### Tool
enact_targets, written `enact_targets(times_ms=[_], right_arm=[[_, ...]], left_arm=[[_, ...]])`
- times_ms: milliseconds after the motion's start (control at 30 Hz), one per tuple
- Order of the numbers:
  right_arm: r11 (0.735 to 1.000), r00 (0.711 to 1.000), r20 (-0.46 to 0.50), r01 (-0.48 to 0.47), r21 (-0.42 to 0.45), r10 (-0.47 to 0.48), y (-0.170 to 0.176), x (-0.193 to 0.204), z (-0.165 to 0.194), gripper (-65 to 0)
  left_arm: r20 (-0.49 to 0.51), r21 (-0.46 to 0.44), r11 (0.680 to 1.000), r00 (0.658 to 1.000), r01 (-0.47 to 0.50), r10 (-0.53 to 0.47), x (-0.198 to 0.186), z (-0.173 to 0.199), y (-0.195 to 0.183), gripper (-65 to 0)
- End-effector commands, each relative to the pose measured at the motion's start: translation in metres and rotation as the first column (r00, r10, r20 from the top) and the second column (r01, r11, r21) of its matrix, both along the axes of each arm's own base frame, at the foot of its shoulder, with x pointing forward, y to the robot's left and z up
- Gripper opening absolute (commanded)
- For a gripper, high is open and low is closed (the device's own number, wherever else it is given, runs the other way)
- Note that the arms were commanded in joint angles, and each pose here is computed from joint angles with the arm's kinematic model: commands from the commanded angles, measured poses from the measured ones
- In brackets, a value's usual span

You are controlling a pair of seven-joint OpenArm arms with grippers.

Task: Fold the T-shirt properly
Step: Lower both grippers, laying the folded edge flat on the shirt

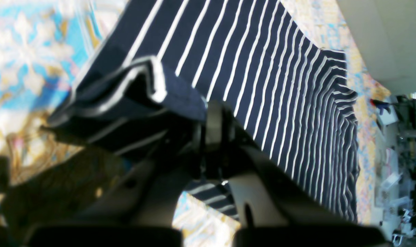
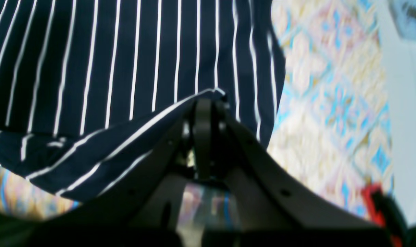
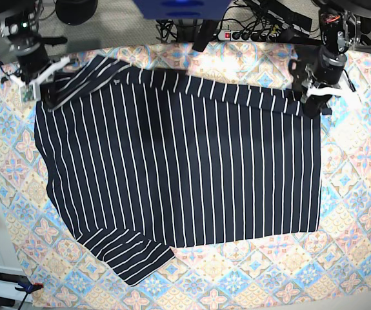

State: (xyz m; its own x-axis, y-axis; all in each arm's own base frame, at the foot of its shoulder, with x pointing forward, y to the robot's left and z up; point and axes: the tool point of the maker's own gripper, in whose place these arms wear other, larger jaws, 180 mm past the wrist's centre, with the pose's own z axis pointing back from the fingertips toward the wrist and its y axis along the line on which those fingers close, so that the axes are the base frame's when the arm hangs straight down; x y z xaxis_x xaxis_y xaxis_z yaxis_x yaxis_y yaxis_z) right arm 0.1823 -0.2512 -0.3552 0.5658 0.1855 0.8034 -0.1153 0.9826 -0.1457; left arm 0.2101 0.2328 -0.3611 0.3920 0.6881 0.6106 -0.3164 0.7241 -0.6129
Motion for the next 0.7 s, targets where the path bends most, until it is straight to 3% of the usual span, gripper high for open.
enact_targets(times_ms=[0,433,667], right_arm=[[1.000,0.999,0.048,-0.008,-0.006,0.008,-0.001,0.011,0.012,-64.7],[1.000,0.991,0.131,0.016,0.002,-0.016,-0.002,0.092,0.038,-64.7],[0.999,0.994,0.106,0.000,0.043,-0.005,0.008,0.114,0.019,-64.8]], left_arm=[[0.050,0.022,1.000,0.999,0.000,-0.001,0.010,0.012,0.004,-65.0],[0.059,-0.009,0.996,0.995,-0.085,0.085,0.055,-0.013,0.029,-65.0],[0.053,-0.020,0.993,0.992,-0.115,0.116,0.071,-0.022,0.038,-65.0]])
